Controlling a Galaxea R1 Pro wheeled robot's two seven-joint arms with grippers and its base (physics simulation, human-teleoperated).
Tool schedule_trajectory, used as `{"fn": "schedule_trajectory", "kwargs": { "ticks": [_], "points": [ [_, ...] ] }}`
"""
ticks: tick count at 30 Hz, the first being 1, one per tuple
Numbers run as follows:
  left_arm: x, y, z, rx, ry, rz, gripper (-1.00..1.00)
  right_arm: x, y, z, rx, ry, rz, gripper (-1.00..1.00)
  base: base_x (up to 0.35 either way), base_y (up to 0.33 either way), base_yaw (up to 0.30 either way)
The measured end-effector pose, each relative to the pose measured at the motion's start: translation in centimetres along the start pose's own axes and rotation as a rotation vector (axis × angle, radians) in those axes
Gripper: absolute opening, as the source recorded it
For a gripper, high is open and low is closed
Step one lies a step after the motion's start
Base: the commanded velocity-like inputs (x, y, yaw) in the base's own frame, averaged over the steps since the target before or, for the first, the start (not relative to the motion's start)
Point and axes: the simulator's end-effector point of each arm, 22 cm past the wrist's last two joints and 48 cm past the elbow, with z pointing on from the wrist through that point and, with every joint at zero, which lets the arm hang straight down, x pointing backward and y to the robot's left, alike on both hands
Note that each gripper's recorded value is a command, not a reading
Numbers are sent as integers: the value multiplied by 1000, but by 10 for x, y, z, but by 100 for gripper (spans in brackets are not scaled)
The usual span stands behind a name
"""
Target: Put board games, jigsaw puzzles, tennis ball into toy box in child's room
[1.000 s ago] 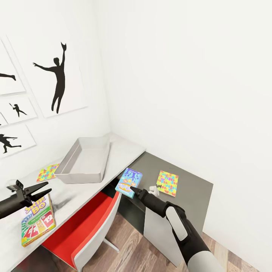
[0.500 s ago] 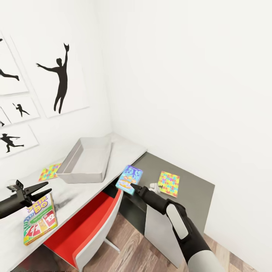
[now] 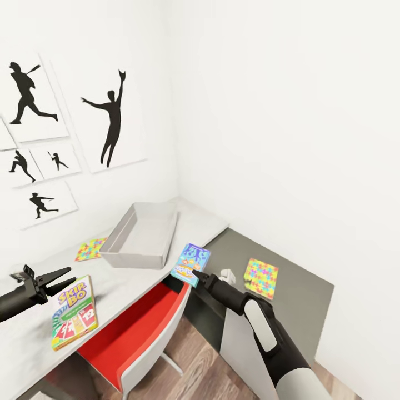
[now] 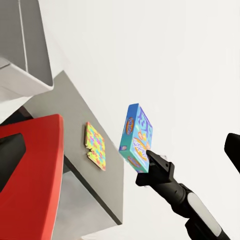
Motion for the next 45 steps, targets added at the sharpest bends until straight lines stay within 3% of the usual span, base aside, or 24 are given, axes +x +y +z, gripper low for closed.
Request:
{"fn": "schedule_trajectory", "kwargs": {
  "ticks": [15, 29, 45],
  "points": [
    [0, 0, 0, 0, 0, 0, 100, -1, 1, 0, -1, -1, -2, -100, 66, -67, 7],
    [-1, -3, -1, 3, -3, 4, 100, 4, 5, 2, -5, 11, -16, -100, 1, -1, 205],
    [-1, -3, -1, 4, -2, 5, 100, 4, 6, 2, -6, 12, -17, -100, 121, 28, 10]
  ]
}}
